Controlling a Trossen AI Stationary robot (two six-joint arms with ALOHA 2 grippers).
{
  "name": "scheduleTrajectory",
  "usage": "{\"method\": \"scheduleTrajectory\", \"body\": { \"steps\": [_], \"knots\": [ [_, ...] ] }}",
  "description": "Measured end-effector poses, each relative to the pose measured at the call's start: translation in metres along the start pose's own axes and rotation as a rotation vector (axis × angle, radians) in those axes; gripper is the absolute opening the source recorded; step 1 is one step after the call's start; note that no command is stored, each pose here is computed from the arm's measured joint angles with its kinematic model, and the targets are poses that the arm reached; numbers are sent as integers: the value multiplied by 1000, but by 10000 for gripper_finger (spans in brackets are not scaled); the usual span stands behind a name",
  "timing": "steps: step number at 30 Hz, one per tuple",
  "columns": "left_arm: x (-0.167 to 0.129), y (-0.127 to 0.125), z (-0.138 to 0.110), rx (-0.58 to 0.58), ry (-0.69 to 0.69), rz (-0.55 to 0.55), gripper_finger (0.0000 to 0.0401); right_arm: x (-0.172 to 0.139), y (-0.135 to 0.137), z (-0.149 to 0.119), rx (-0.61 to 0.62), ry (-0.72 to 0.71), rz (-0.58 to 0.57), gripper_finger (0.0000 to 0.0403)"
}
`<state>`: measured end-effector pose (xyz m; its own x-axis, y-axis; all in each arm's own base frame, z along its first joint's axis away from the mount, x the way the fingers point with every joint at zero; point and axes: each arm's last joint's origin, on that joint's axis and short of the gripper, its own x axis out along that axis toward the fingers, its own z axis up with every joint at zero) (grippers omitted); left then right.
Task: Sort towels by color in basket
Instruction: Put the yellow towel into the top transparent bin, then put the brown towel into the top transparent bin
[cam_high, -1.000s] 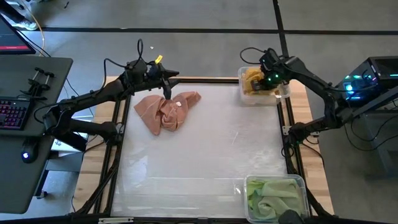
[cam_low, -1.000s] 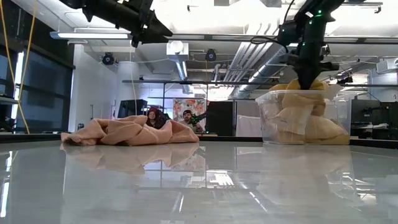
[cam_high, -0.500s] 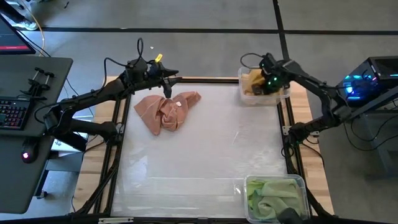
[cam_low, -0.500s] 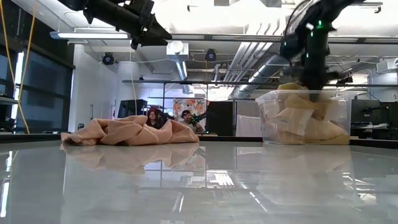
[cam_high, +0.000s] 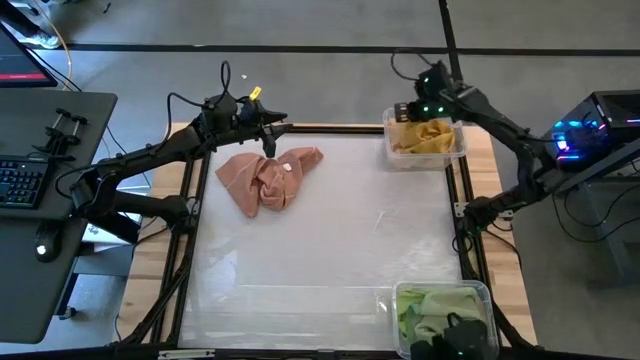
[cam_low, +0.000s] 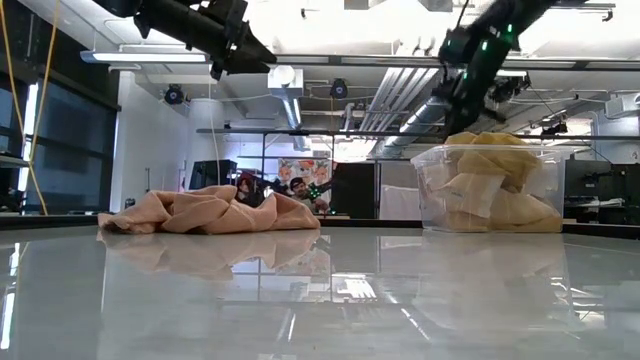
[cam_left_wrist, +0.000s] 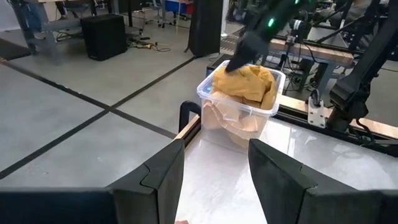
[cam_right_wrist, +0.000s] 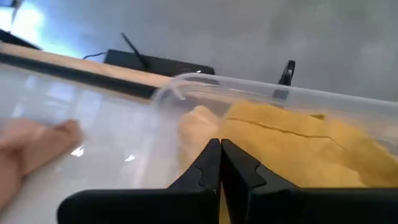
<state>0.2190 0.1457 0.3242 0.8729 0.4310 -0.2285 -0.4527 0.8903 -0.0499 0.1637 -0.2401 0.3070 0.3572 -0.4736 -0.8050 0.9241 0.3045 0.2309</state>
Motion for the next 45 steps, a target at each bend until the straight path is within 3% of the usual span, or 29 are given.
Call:
{"method": "scheduleTrajectory", "body": {
  "steps": [7,11,17,22,25,28,33,36,40,45],
  "knots": [
    [0,-1,0,-74,0,-2,165,39,-11,-43,64,132,-92,0],
    [0,-3,0,-35,0,-17,165,40,-9,-44,49,103,-141,0],
    [-5,-9,1,63,8,-37,165,7,3,-13,25,32,-131,0],
    [-14,-9,-7,38,170,-34,165,-37,18,11,4,1,-109,0],
    [-16,-8,-22,23,298,-32,165,-59,37,25,6,-125,-22,0],
    [-16,-8,-49,4,410,-31,167,-75,70,37,-31,-315,135,3],
    [-16,-6,-95,-228,532,29,191,-94,122,42,-125,-581,417,21],
    [-18,-9,-124,-287,594,38,217,-106,139,41,-170,-680,540,38],
    [-19,-15,-151,-277,595,6,245,-112,148,38,-188,-715,586,60],
    [-15,-24,-180,-137,507,7,253,-107,148,33,-208,-626,607,73]
  ]
}}
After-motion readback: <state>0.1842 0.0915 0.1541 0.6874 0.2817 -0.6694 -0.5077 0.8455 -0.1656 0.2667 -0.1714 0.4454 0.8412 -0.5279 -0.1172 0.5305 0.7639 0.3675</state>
